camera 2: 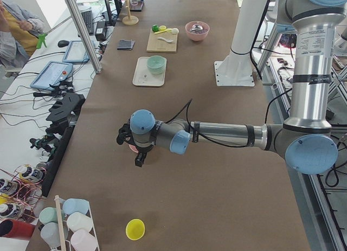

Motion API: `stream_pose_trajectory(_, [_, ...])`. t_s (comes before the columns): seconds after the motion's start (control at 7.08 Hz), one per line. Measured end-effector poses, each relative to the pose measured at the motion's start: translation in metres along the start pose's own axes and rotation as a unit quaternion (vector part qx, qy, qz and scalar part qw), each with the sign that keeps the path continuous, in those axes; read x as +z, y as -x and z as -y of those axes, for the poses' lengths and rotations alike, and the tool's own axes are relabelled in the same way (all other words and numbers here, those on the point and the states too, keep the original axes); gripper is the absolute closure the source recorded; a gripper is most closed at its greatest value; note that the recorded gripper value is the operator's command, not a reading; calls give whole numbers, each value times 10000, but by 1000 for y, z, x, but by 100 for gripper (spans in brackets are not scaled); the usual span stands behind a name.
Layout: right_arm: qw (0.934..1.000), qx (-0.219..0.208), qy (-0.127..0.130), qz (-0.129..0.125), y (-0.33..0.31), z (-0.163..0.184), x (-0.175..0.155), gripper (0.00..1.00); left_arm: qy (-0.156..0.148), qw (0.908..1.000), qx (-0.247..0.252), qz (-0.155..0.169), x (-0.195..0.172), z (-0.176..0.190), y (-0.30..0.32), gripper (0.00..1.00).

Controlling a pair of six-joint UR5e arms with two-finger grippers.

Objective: Stack pink bowl on green and place spoon

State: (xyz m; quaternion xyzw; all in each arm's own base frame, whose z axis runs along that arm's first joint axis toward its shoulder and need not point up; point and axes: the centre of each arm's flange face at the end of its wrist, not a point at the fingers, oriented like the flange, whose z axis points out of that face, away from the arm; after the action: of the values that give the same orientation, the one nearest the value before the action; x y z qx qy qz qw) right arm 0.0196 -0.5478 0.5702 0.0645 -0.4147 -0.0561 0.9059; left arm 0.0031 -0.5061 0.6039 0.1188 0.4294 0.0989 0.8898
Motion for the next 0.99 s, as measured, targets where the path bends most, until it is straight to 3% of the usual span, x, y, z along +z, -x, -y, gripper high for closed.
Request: stream_pose_trajectory(0.99, [10000, -3, 59, 25, 5, 1, 7, 0, 81, 9999, 106, 16, 11, -4, -6, 2])
